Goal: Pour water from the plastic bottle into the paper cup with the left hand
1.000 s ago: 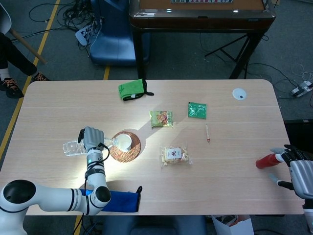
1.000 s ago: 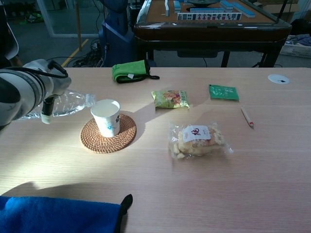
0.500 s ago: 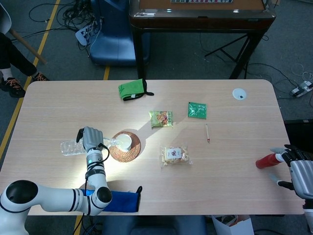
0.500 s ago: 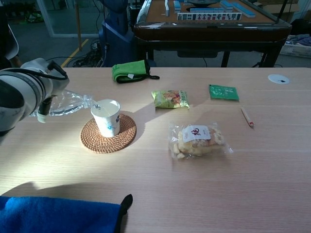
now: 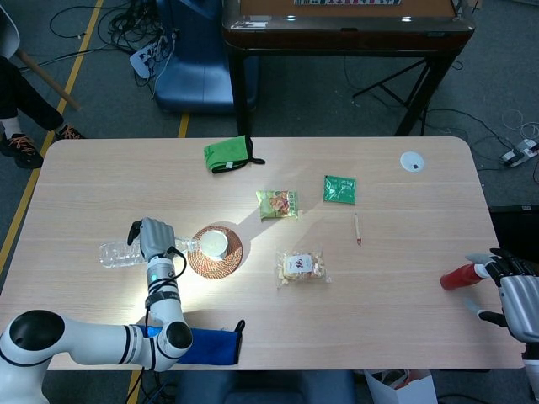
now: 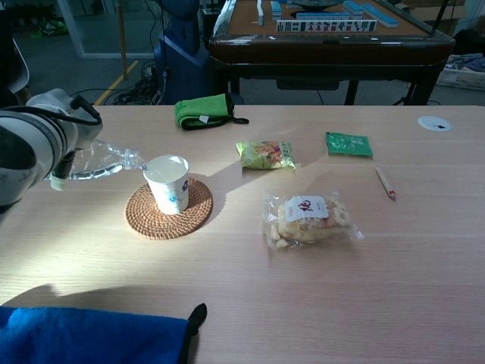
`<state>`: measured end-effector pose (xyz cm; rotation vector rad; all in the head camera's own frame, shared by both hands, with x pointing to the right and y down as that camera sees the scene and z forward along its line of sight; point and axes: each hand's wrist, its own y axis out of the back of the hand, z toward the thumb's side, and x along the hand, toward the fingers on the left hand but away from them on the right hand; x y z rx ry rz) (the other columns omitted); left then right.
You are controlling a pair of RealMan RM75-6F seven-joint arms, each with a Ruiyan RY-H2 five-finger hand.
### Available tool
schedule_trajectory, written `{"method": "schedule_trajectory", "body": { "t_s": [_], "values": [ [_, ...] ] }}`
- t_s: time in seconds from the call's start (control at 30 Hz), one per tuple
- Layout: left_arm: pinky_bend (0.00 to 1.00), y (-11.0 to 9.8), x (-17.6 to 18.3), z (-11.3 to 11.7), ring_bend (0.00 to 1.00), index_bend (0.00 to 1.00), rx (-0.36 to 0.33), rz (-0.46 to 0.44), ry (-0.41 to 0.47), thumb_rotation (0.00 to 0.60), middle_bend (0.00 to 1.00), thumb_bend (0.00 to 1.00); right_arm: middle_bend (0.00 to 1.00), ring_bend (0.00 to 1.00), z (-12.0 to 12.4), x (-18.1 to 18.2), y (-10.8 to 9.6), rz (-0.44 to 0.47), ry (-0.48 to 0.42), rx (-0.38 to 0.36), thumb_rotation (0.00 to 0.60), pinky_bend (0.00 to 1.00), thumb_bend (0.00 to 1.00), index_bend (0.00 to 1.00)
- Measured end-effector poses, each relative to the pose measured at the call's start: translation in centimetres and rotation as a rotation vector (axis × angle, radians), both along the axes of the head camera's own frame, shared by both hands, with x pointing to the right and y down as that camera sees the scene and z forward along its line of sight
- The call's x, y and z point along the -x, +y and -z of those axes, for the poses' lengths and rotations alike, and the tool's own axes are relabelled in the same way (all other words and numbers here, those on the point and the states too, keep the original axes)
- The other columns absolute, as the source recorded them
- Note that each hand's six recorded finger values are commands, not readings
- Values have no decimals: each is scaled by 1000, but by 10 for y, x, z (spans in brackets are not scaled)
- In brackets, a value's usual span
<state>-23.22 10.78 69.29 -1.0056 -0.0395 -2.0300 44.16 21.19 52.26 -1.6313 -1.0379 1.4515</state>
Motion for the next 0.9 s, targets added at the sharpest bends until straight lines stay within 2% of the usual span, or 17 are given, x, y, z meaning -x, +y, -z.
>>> {"method": "schedule_trajectory", "body": {
  "t_s": [0.57, 0.9],
  "values": [
    [610, 1, -5, -1, 593, 645, 16, -8, 4, 600, 749, 208, 341, 181, 1, -1, 0, -2, -3, -1, 600, 284, 54, 302],
    [615, 2, -10, -3, 595, 647, 34, 47, 94, 600, 751, 207, 342, 183, -2, 0, 0, -1, 0, 7, 600, 284, 54, 302]
  ]
}}
